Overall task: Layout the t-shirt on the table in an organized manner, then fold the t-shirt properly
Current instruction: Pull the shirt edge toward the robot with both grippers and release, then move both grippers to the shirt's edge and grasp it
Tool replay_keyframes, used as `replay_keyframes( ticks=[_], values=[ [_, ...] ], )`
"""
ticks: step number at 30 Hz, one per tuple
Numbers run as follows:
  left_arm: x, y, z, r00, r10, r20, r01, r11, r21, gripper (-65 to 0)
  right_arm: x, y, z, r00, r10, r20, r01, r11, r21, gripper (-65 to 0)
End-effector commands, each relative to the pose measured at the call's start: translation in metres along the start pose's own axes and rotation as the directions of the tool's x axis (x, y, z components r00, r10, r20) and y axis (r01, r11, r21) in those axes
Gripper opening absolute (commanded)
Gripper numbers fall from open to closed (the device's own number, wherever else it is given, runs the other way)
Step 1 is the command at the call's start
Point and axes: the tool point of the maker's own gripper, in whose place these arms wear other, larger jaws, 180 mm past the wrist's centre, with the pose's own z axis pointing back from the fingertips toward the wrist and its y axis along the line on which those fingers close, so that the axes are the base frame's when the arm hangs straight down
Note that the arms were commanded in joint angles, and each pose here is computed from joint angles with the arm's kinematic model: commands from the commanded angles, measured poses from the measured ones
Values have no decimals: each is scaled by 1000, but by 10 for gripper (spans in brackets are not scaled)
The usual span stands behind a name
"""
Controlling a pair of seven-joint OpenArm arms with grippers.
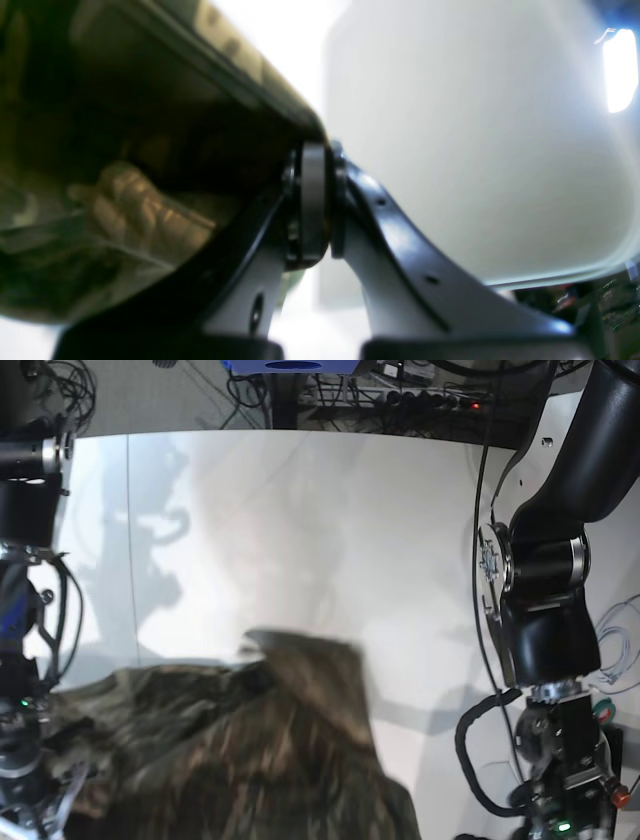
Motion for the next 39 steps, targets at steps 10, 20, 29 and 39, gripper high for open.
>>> replay_keyframes(
  ticks=[10, 20, 29, 39],
  values=[
    [-40, -4, 138, 997, 17, 77, -21, 999, 50, -650, -100, 53, 78, 979, -60, -192, 76, 994, 76, -650],
    [-248, -49, 215, 915, 161, -371, -175, 985, -3, -650, -231, 206, 126, 884, -33, -467, 223, 906, 359, -650],
    [-313, -65, 231, 860, 119, -496, -136, 991, 2, -650, -265, 229, 117, 800, 32, -600, 253, 887, 386, -650],
    [-296, -91, 225, 838, 144, -526, -170, 985, -2, -650, -267, 219, 145, 788, 45, -613, 243, 893, 378, -575]
  ],
)
